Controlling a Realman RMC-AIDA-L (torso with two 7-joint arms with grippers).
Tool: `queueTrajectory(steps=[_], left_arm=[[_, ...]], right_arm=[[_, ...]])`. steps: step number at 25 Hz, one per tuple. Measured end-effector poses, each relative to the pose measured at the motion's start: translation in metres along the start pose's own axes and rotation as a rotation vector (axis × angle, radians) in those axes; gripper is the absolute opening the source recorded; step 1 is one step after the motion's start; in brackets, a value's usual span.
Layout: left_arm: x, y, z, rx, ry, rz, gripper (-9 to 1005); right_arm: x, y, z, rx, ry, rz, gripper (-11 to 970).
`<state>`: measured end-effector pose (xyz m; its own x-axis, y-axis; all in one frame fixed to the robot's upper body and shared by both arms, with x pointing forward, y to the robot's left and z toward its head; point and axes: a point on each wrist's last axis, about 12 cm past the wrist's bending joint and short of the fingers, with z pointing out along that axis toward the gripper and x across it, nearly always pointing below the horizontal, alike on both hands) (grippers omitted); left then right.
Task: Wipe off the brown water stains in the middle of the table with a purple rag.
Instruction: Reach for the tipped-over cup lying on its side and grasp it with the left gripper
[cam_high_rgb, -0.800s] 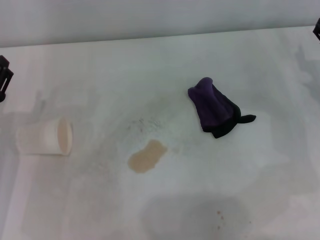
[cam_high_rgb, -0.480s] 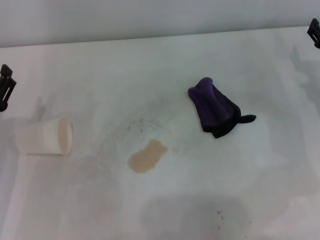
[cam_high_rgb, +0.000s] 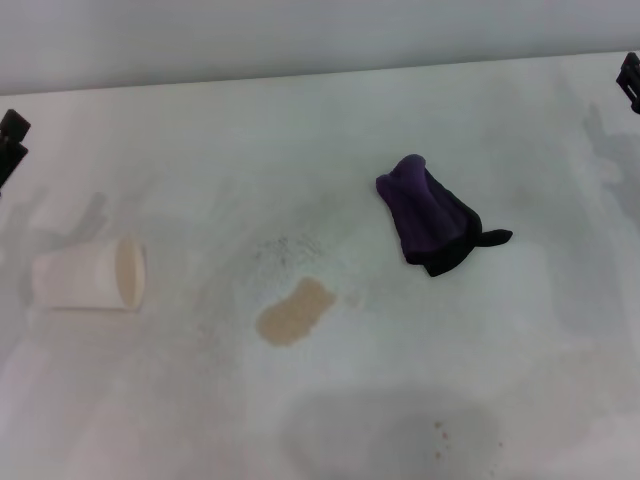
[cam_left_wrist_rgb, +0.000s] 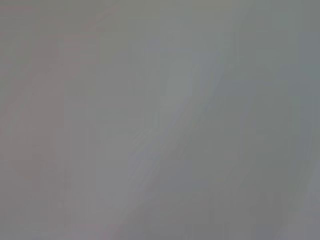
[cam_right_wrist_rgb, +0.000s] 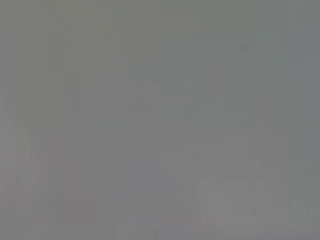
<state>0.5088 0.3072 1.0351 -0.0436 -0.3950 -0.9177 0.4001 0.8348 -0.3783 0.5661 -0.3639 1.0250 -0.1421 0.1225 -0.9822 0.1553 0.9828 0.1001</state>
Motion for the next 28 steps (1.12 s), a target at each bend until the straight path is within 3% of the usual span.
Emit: queueTrajectory(steps=[4,5,6,8,9,10,16,22,28], left_arm=[[-0.035,0.021,0.005,0.176,0.127,-0.046,889],[-0.055,0.029,0.008,0.268,0.215,-0.031,889],[-0.055,0.029,0.008,0.268,0.215,-0.031,888],[-0.077,0.035,0.010,0.349,0.309,0.007,888],[-0.100,0.040,0.013,0.407,0.394,0.076,888],[-0.100,0.040,0.013,0.407,0.394,0.076,887],[-0.152,0.049,0.034,0.505,0.621,0.332,886],[-0.166,0.039,0.063,0.624,0.894,0.488,886],[-0.160,0.026,0.089,0.690,1.109,0.636,887]], right_arm=[[0.003,0.002,-0.002,-0.010,0.012,-0.003,793],[0.005,0.003,-0.002,-0.018,0.019,-0.008,793],[0.005,0.003,-0.002,-0.018,0.019,-0.008,793],[0.006,0.005,-0.003,-0.027,0.026,-0.012,793],[0.007,0.006,-0.003,-0.031,0.028,-0.014,793],[0.007,0.006,-0.003,-0.033,0.029,-0.015,793],[0.008,0.005,-0.004,-0.028,0.032,-0.002,793],[0.005,0.011,0.001,-0.034,0.024,0.010,792],[-0.002,0.021,0.009,-0.056,0.008,0.025,792]])
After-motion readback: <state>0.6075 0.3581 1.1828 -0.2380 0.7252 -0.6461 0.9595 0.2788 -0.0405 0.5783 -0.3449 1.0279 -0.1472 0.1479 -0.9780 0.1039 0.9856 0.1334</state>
